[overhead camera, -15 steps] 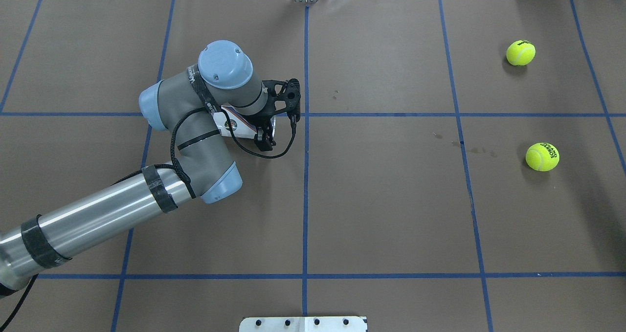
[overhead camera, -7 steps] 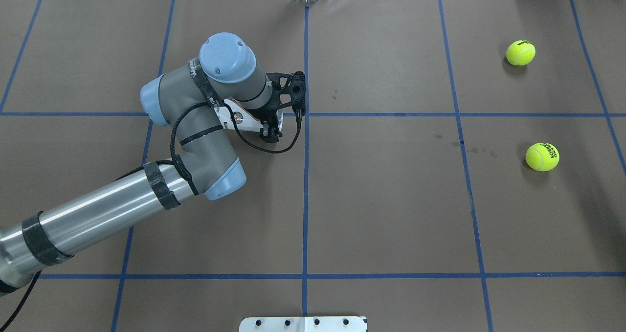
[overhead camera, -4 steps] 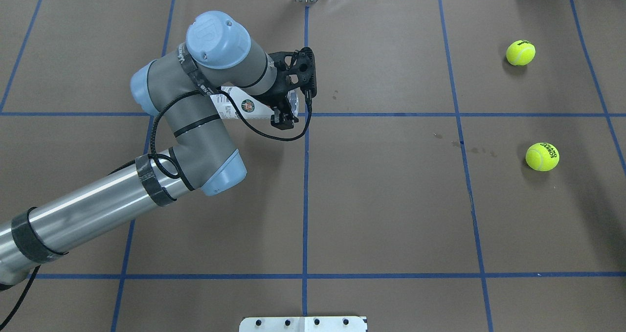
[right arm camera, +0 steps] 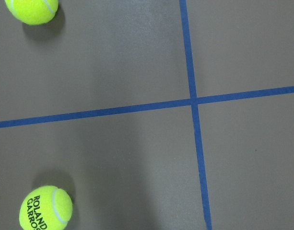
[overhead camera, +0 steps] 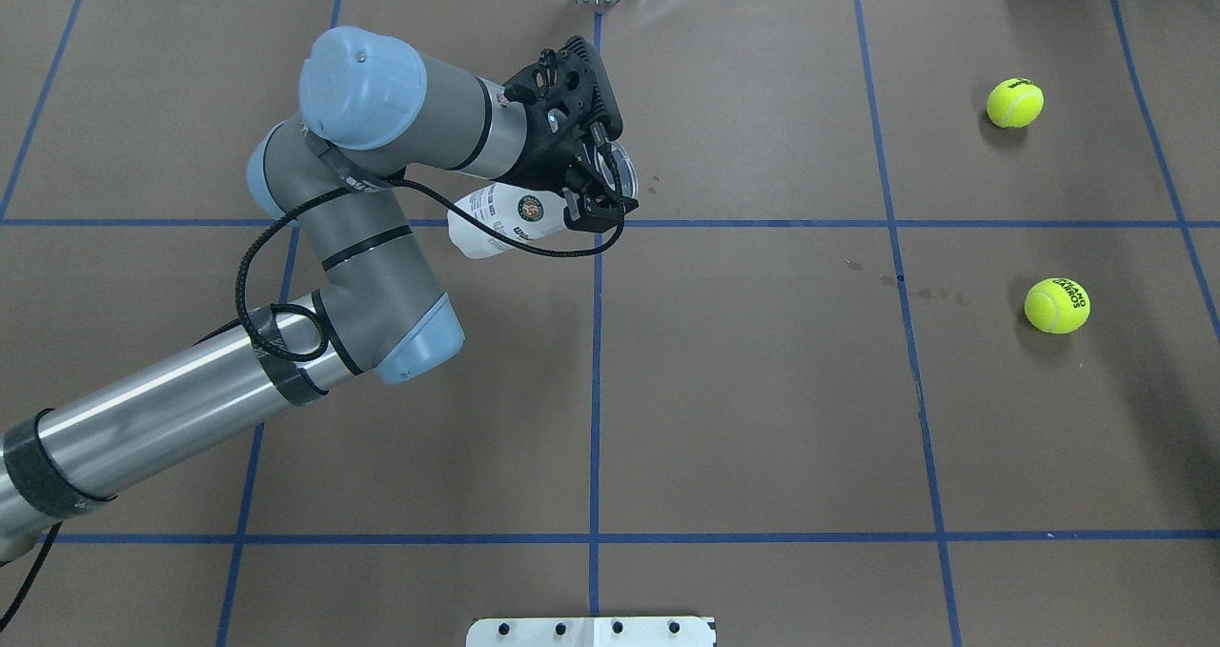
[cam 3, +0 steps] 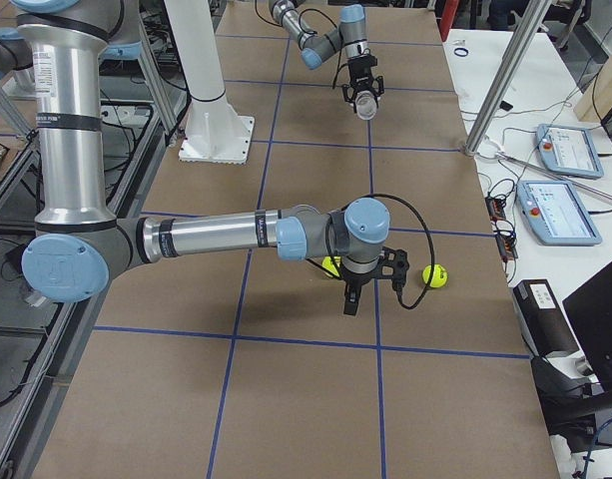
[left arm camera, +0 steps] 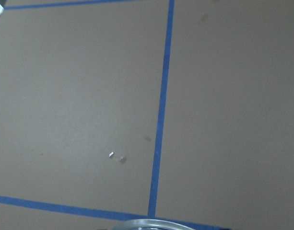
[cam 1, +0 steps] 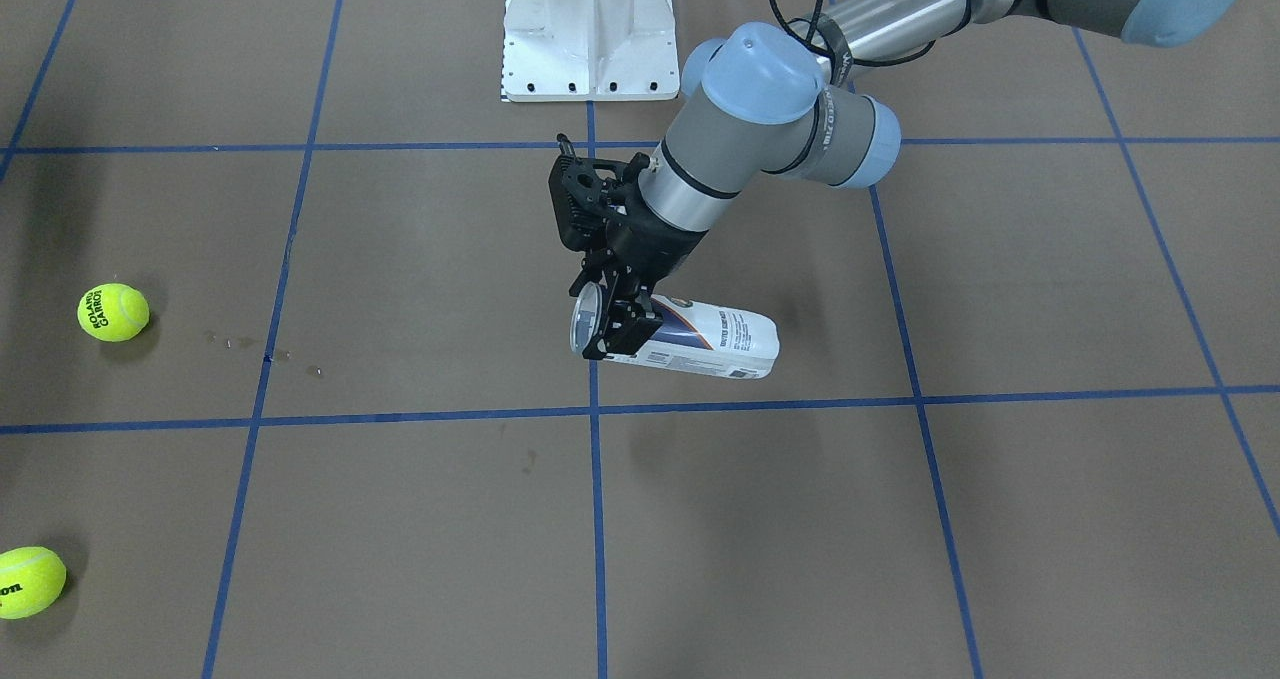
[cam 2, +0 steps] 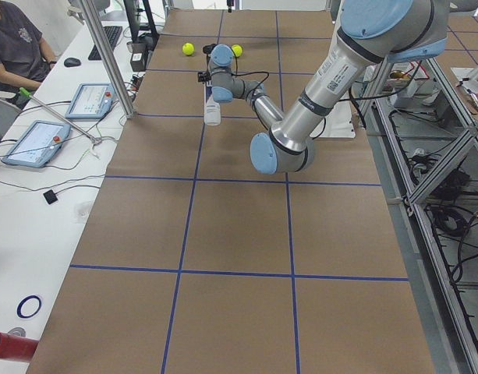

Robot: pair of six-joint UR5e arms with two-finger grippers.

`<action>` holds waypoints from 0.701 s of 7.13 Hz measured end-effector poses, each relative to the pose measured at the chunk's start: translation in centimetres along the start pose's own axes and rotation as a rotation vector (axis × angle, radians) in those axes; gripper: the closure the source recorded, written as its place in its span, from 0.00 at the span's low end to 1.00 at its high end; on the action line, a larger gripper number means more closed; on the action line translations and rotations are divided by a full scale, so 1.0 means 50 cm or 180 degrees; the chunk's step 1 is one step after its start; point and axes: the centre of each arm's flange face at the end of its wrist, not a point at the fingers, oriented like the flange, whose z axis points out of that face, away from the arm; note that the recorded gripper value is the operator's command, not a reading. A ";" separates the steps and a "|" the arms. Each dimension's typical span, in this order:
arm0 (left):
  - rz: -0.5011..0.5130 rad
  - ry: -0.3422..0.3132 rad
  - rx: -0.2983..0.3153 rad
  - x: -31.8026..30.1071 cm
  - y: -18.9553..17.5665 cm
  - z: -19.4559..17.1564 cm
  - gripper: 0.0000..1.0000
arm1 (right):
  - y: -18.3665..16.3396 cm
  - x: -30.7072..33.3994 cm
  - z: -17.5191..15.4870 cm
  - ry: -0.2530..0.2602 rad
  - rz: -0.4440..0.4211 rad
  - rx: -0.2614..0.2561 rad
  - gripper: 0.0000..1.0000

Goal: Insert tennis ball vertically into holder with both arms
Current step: 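Lower the upright can onto the table center with the left gripper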

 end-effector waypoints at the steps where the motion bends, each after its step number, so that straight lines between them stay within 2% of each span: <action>1: -0.0248 0.0077 0.0317 0.001 0.029 -0.008 0.38 | 0.000 -0.001 -0.001 -0.0002 -0.0006 0.0005 0.00; 3: -0.0616 0.0274 0.0880 0.003 0.063 -0.027 0.36 | 0.000 -0.002 -0.002 -0.0003 -0.0013 0.0012 0.00; 5: -0.0732 0.0375 0.1414 0.004 0.072 -0.054 0.35 | -0.004 -0.007 -0.006 -0.0005 -0.0033 0.0032 0.00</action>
